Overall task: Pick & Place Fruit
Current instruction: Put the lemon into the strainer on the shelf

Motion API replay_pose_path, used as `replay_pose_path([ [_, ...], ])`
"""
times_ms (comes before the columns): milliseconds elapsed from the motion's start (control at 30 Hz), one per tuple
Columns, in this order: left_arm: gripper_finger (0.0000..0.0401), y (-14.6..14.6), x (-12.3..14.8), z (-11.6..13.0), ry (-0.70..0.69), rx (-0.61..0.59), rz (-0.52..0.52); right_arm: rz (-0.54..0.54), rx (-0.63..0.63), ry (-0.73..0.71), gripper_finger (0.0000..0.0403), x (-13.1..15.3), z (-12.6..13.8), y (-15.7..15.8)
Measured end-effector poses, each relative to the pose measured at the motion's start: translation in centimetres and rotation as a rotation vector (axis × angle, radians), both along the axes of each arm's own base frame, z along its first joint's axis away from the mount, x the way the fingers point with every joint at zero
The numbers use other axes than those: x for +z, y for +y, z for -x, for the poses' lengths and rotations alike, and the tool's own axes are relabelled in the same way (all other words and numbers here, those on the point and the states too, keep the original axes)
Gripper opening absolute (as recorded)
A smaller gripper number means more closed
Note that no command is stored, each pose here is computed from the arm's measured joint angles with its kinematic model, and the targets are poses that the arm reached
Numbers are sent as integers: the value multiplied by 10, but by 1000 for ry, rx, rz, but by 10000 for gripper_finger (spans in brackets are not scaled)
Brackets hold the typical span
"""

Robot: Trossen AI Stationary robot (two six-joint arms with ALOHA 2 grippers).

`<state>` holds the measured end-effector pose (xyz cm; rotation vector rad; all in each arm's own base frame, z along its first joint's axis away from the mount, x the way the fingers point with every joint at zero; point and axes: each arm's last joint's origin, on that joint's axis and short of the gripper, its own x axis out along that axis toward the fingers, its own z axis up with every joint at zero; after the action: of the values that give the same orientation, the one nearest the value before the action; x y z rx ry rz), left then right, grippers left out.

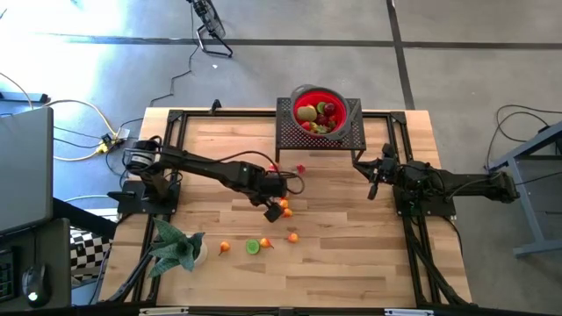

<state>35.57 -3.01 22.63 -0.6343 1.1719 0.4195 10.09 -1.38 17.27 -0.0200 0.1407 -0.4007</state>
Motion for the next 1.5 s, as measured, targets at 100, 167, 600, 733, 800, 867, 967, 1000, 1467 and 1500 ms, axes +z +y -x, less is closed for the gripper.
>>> replay_pose_path([
  [100, 353, 0, -9, 2, 40, 13, 2, 0, 0, -2, 26, 0, 0, 0],
  [167, 353, -1, -14, -6, 9, 13, 6, 0, 0, 3, 26, 0, 0, 0],
  [600, 353, -3, -40, -18, 42, 3, 30, 0, -3, 20, 26, -2, -2, 0],
  [733, 353, -4, -45, -20, 53, -4, 51, 0, -1, 27, 26, -2, -3, 0],
  [800, 353, -3, -48, -17, 88, -4, 50, 3, -1, 22, 26, -2, -3, 0],
  [867, 353, -4, -50, -19, 81, -5, 51, 4, 1, 29, 26, -2, -3, 0],
  [967, 353, -3, -52, -17, 107, -4, 49, 4, 1, 22, 26, -2, -3, 0],
  [1000, 353, -3, -52, -18, 101, -4, 49, 4, 0, 24, 26, -2, -3, 0],
  [1467, 353, -4, -53, -13, 157, -17, 92, 6, 1, 24, 26, -2, -3, 0],
  [1500, 353, -4, -53, -12, 164, -20, 91, 6, 1, 24, 26, -2, -3, 0],
])
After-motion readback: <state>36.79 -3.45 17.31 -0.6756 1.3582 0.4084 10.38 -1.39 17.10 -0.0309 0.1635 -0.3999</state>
